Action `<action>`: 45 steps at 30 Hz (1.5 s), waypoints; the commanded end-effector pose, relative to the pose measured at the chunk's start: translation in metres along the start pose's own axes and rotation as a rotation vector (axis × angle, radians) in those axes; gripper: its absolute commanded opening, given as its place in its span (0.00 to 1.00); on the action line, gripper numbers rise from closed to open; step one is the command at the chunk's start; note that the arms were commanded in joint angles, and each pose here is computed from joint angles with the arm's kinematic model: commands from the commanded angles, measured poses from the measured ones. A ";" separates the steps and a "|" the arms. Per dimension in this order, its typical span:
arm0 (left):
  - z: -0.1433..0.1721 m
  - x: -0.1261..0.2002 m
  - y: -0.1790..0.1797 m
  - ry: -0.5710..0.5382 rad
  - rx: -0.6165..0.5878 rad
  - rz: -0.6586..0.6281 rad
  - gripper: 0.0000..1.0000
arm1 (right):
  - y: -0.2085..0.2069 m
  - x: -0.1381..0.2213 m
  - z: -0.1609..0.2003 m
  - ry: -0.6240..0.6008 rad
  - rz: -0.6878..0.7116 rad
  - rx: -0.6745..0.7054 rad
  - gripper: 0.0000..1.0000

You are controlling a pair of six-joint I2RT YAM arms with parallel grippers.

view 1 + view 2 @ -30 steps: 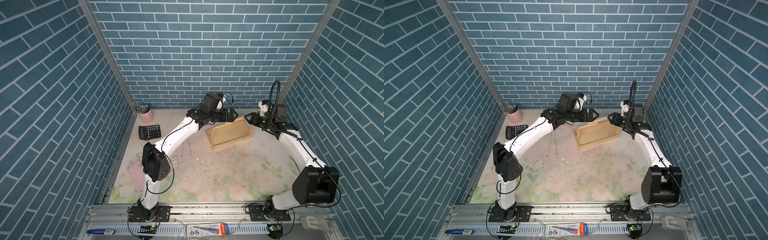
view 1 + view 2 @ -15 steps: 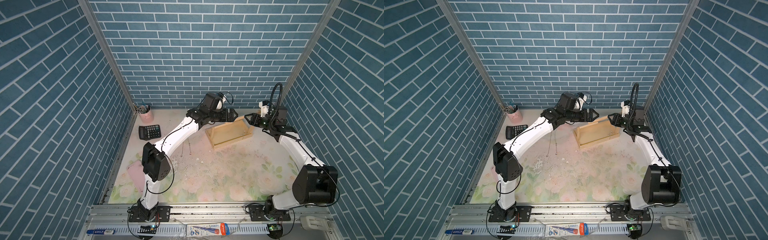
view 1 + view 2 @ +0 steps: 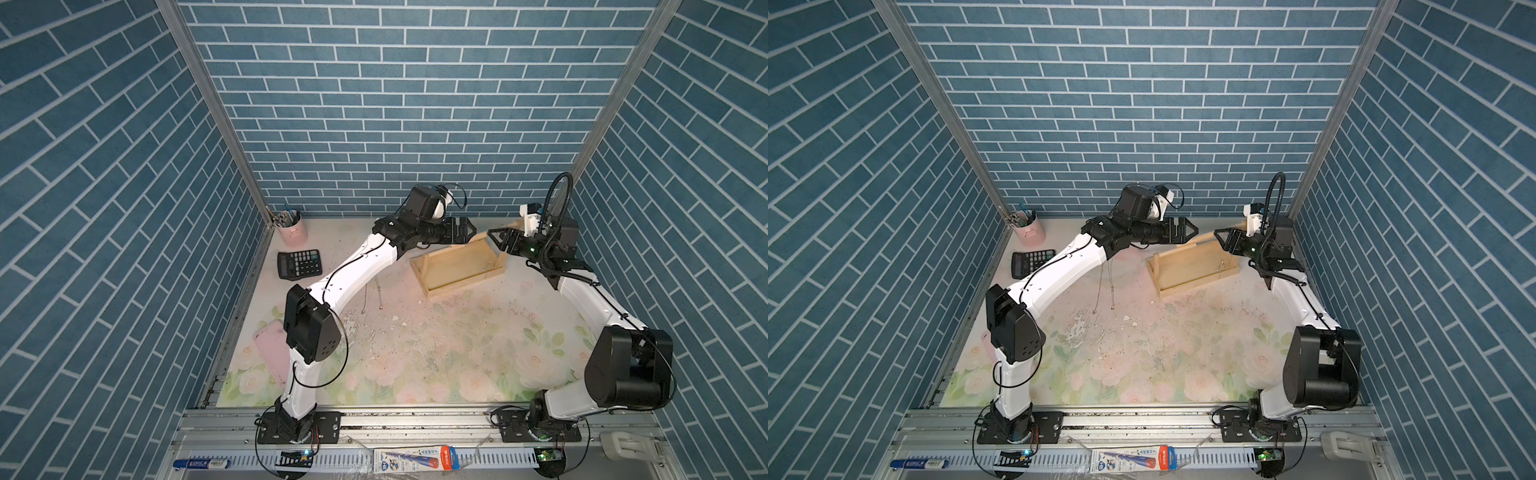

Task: Take the necklace off the jewelry display stand
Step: Take off the necklace from the stand.

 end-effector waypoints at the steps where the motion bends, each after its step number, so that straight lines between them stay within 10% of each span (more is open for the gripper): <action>1: -0.002 0.005 0.000 -0.005 -0.003 0.012 0.99 | 0.000 0.003 -0.004 -0.039 -0.040 0.013 0.57; 45: -0.002 0.003 0.002 0.008 0.000 0.015 0.99 | -0.031 -0.008 0.017 -0.015 0.020 0.012 0.22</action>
Point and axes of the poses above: each gripper's point midway between its finger pads, its own x axis back along the fingers, its own y axis along the line the jaws close on, z = x × y, the point moved 8 cm from there along x, back along the fingers, and after that the axes turned 15 degrees about x, right-handed, at the moved point
